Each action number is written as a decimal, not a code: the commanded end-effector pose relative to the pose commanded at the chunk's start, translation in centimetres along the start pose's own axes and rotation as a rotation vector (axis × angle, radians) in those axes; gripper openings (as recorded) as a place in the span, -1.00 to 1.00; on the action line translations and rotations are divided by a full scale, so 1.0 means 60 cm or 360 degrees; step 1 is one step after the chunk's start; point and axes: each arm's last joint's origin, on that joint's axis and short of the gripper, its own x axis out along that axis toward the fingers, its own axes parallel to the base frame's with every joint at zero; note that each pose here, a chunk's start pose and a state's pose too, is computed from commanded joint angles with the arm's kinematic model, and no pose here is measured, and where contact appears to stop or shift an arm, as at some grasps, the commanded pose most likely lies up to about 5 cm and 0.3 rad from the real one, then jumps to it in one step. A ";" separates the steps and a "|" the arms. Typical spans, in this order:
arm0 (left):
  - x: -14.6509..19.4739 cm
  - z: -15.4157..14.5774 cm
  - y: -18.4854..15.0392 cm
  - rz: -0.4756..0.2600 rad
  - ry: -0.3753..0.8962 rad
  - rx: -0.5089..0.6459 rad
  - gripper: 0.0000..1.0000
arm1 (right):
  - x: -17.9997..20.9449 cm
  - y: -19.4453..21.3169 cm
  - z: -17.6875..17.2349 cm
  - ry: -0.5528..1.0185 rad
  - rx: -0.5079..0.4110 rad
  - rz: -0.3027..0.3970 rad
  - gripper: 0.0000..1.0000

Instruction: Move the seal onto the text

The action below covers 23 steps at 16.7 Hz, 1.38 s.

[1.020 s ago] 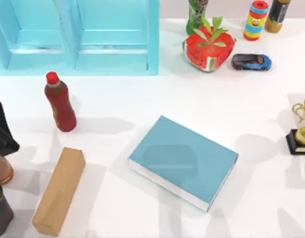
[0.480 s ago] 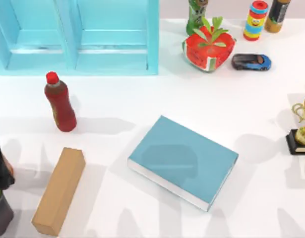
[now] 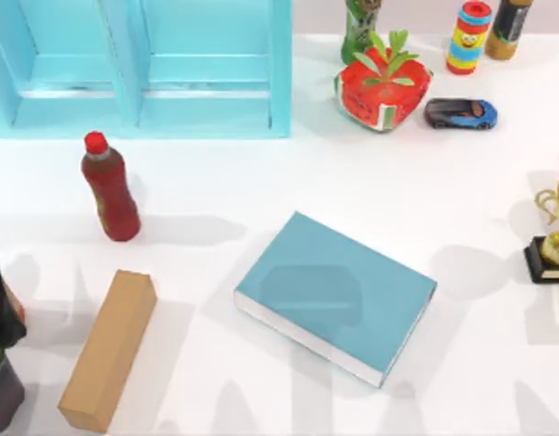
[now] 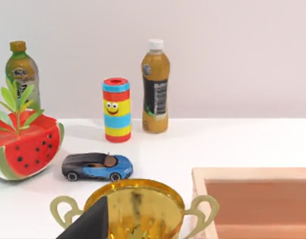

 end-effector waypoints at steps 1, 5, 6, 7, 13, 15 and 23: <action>0.000 0.000 0.000 0.0000 0.0000 0.0000 1.00 | 0.000 -0.003 0.009 0.0046 0.0000 -0.0031 1.00; 0.000 0.000 0.000 0.0000 0.0000 0.0000 1.00 | 0.011 -0.024 0.075 0.0336 0.0005 -0.0205 1.00; 0.000 0.000 0.000 0.0000 0.0000 0.0000 1.00 | 0.020 -0.031 0.098 0.0431 0.0007 -0.0251 1.00; 0.000 0.000 0.000 0.0000 0.0000 0.0000 1.00 | 0.032 -0.039 0.122 0.0536 0.0010 -0.0294 1.00; 0.000 0.000 0.000 0.0000 0.0000 0.0000 1.00 | 0.177 -0.119 0.212 0.1336 0.0036 -0.0412 1.00; 0.000 0.000 0.000 0.0000 0.0000 0.0000 1.00 | 0.237 -0.152 0.205 0.1640 0.0042 -0.0375 1.00; 0.000 0.000 0.000 0.0000 0.0000 0.0000 1.00 | 0.375 -0.227 0.144 0.2388 -0.0001 -0.0045 1.00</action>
